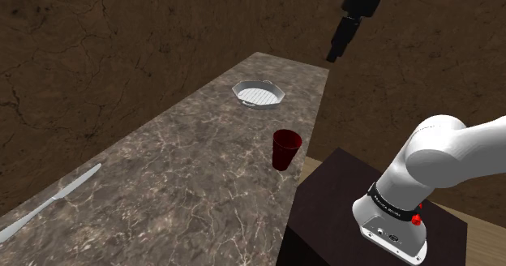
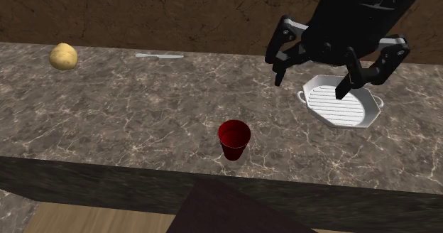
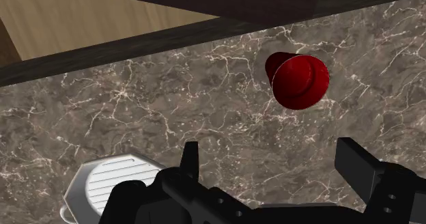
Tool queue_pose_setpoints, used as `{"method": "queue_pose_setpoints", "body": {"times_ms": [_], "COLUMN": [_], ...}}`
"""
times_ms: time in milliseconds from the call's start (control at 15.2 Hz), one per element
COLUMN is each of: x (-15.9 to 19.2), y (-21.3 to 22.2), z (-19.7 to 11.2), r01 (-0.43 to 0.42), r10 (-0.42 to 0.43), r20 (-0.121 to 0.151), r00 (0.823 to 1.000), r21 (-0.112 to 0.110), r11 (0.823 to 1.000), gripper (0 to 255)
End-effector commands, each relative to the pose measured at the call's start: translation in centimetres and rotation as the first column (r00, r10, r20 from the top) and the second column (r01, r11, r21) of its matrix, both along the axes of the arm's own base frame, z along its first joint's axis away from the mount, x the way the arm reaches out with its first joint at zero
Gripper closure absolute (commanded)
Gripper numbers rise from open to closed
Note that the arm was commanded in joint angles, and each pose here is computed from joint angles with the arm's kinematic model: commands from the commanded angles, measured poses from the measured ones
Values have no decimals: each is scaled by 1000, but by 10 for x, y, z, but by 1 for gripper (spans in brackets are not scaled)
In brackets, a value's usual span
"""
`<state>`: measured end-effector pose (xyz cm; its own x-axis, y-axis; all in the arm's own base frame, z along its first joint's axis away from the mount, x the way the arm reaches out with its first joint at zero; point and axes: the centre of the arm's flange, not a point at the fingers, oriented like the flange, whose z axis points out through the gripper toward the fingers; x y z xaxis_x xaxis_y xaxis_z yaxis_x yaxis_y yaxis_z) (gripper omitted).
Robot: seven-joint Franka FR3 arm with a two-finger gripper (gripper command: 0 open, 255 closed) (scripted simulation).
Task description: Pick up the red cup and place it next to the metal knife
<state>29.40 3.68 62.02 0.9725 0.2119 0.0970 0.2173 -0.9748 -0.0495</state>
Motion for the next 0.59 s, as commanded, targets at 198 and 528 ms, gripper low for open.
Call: {"method": "queue_pose_setpoints", "body": {"times_ms": [198, 528], "x": [5, 13], "y": [7, 21], "z": [-38, -102], "r01": [22, 59], "r10": [-21, -56], "r20": [-17, -47], "r00": [1000, 997], "r21": [20, 52], "r11": [1000, 997], "gripper": [0, 0]}}
